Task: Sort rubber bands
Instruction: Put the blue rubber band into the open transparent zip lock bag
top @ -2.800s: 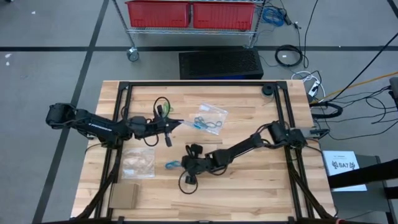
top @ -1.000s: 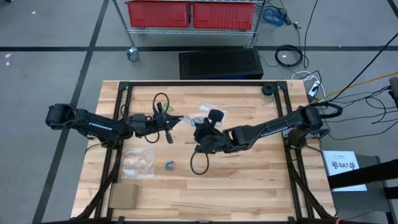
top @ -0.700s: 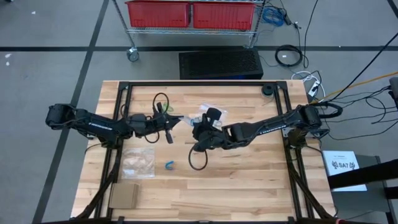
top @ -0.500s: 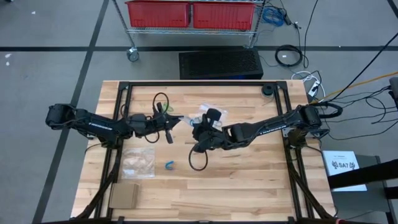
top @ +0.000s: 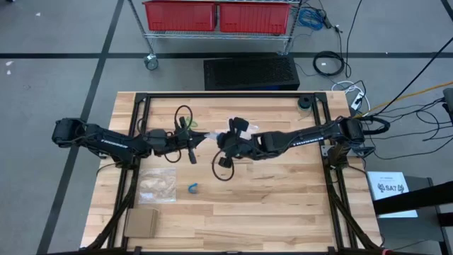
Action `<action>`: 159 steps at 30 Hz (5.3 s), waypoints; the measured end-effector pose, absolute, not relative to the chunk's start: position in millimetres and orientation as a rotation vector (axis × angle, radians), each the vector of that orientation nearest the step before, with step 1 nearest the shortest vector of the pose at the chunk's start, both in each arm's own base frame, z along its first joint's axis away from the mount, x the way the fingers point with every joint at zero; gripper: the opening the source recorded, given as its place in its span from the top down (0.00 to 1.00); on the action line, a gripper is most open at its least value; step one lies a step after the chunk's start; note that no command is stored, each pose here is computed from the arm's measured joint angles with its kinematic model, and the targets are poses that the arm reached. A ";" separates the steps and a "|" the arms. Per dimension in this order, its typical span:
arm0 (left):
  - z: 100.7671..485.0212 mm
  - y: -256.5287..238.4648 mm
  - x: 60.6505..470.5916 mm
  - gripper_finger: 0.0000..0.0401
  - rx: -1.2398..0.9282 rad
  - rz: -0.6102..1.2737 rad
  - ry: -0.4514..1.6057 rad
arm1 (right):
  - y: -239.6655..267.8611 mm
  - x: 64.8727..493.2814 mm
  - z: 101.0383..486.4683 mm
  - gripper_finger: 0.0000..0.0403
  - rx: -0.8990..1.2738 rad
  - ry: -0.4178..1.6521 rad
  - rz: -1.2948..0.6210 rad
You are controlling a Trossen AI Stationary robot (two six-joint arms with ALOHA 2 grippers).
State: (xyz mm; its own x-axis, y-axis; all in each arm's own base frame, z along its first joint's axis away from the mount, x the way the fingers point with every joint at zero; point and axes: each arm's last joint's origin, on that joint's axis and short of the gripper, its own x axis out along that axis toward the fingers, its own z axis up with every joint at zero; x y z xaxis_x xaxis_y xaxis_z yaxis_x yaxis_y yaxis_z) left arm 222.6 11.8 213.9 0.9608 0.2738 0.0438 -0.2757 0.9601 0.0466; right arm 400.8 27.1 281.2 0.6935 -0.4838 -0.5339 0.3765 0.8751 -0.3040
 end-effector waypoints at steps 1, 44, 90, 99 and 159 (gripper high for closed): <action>213.9 11.7 222.6 1.00 0.052 0.279 -0.037 | 25.3 401.5 281.7 0.94 -0.166 0.641 -0.472; 217.7 10.2 225.2 1.00 0.001 0.232 -0.046 | 17.0 401.3 275.7 0.58 0.009 0.670 -0.455; 215.2 10.1 225.3 1.00 0.010 0.231 -0.019 | 42.6 367.2 309.0 0.93 -0.096 0.748 -0.503; 214.0 10.5 225.3 1.00 0.064 0.237 0.000 | 69.2 377.6 294.0 0.72 -0.023 0.806 -0.201; 229.7 10.3 190.3 1.00 0.094 0.259 0.104 | 79.3 504.3 98.2 0.95 0.050 0.633 0.117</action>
State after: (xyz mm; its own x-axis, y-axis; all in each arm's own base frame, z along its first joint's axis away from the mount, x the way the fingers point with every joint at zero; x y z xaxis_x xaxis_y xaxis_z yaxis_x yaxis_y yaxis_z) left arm 190.3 10.3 229.7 0.9614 0.2597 -0.0907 -0.2500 0.9624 0.1063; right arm 504.3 79.3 98.2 0.7999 0.1245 -0.5870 -0.0939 0.9922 0.0824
